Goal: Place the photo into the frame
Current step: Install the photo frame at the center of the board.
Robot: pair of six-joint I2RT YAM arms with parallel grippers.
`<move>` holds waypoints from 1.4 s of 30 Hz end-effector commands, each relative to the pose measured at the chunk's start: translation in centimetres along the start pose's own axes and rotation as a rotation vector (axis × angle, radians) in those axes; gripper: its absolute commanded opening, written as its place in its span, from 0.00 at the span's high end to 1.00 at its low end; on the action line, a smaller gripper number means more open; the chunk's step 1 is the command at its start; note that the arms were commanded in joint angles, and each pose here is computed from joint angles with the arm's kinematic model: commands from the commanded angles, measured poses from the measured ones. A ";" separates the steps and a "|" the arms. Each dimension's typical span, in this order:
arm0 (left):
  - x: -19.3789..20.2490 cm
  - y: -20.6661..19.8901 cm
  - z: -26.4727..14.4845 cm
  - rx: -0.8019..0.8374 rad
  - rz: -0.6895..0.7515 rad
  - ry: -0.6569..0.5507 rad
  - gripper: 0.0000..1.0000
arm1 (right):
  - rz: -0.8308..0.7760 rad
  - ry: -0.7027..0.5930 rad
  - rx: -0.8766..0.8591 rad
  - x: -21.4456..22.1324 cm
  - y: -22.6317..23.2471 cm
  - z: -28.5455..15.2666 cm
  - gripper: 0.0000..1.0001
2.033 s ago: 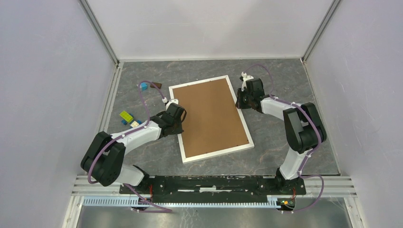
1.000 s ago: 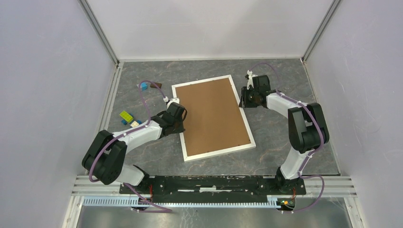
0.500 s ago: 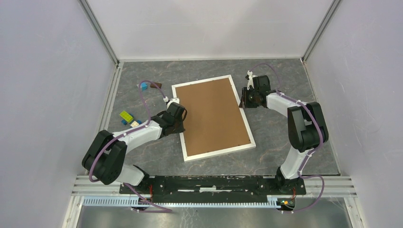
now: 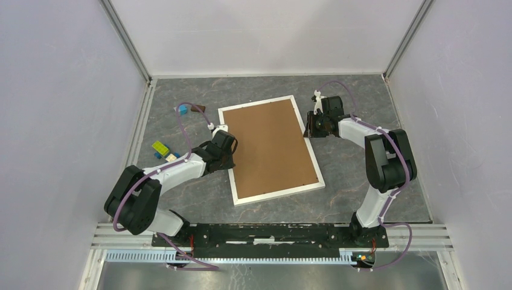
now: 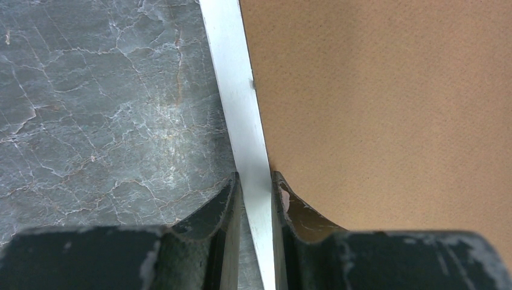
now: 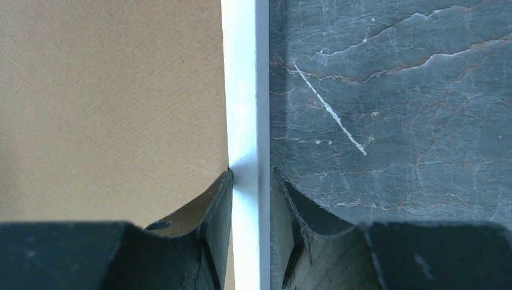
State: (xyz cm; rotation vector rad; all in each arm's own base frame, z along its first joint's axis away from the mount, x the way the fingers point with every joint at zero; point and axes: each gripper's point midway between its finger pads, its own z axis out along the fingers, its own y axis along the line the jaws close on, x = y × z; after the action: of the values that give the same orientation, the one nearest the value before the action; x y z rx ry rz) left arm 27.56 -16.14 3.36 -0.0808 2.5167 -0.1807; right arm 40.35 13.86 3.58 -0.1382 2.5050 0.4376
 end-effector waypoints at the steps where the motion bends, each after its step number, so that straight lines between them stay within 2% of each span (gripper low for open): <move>1: 2.9 -0.5 0.7 0.041 0.058 0.106 0.98 | -0.012 -0.020 0.010 -0.9 -0.2 0.0 0.64; 7: 3.1 -0.5 0.8 0.038 0.059 0.110 0.98 | -0.004 -0.095 0.030 -3.2 -0.8 -1.9 0.64; 33: 2.9 -0.5 0.7 0.042 0.056 0.105 0.98 | -0.008 0.001 -0.029 -0.2 0.3 0.7 0.65; 42: 2.9 -0.5 0.7 0.042 0.054 0.102 0.98 | -0.033 0.056 -0.038 2.4 1.5 1.5 0.65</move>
State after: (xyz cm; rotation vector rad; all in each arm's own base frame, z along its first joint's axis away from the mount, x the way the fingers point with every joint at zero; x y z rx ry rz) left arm 27.56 -16.15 3.36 -0.0770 2.5176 -0.1806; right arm 40.71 14.09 3.76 -0.1480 2.4858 0.4536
